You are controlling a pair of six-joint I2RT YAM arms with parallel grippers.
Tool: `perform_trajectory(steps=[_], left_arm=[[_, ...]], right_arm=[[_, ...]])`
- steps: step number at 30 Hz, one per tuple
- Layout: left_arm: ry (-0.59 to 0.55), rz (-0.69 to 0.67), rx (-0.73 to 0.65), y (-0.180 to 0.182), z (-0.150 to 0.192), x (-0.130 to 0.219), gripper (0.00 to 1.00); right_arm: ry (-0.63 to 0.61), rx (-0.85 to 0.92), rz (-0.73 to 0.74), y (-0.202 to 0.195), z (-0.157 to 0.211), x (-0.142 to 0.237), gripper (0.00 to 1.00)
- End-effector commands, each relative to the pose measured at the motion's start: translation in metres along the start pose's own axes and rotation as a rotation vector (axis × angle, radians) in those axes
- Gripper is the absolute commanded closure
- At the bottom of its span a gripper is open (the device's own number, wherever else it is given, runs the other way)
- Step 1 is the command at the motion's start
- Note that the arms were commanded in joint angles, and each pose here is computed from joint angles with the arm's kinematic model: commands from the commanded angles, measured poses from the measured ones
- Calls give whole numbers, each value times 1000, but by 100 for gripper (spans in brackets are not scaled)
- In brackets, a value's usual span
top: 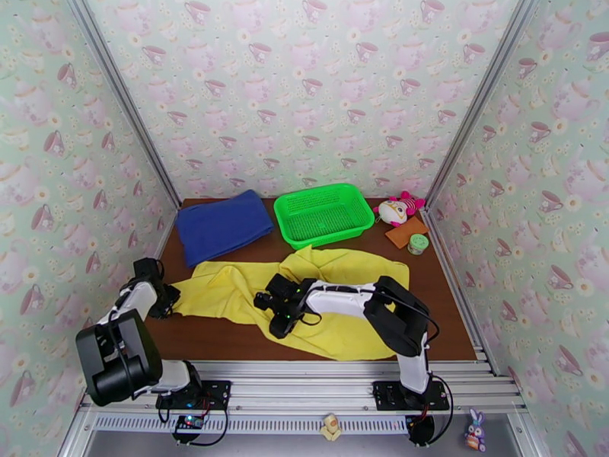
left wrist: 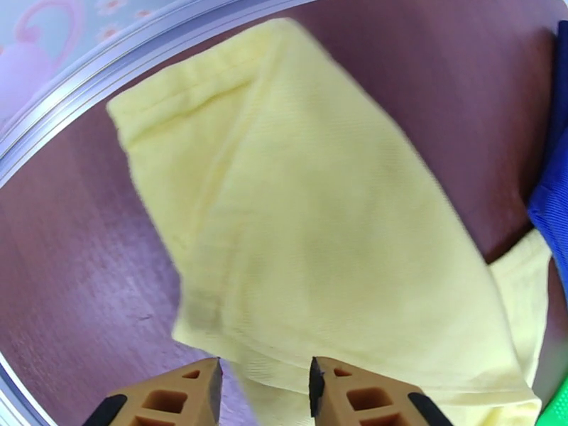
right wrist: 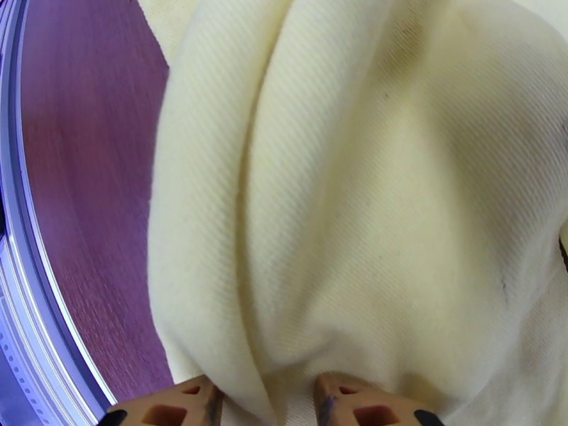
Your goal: Fold and stack the trousers
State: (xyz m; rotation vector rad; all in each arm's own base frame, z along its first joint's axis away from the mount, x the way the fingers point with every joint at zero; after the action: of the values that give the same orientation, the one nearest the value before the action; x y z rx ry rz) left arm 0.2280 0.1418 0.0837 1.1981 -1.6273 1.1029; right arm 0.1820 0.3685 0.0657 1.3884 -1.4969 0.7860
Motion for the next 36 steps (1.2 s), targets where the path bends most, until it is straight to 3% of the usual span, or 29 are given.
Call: perform_trajectory(steps=[1, 19, 28, 36], left_arm=[[-38, -50, 54, 14, -9, -5, 62], [19, -19, 95, 9, -10, -25, 63], [35, -42, 104, 17, -2, -31, 83], [-77, 44, 140, 14, -18, 22, 95]], right_arm=[[77, -5, -21, -2, 17, -19, 60], [93, -6, -31, -1, 19, -21, 60], [97, -5, -31, -1, 20, -20, 60], [97, -5, -33, -1, 19, -20, 60]])
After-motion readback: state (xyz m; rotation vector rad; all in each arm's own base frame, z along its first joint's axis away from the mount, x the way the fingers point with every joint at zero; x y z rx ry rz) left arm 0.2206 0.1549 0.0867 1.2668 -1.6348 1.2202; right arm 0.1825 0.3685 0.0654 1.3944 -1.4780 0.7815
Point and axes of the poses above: each hand's point on the last joint's axis, 136 mm out from that joint toward the fingers, its own x axis back along the fingers, its own y axis along the line the jaws close on, z = x × y, the point moved 5 cm from there along x, back along the fingers, and after that the axes turned 15 degrees about x, right-handed, at the moved point
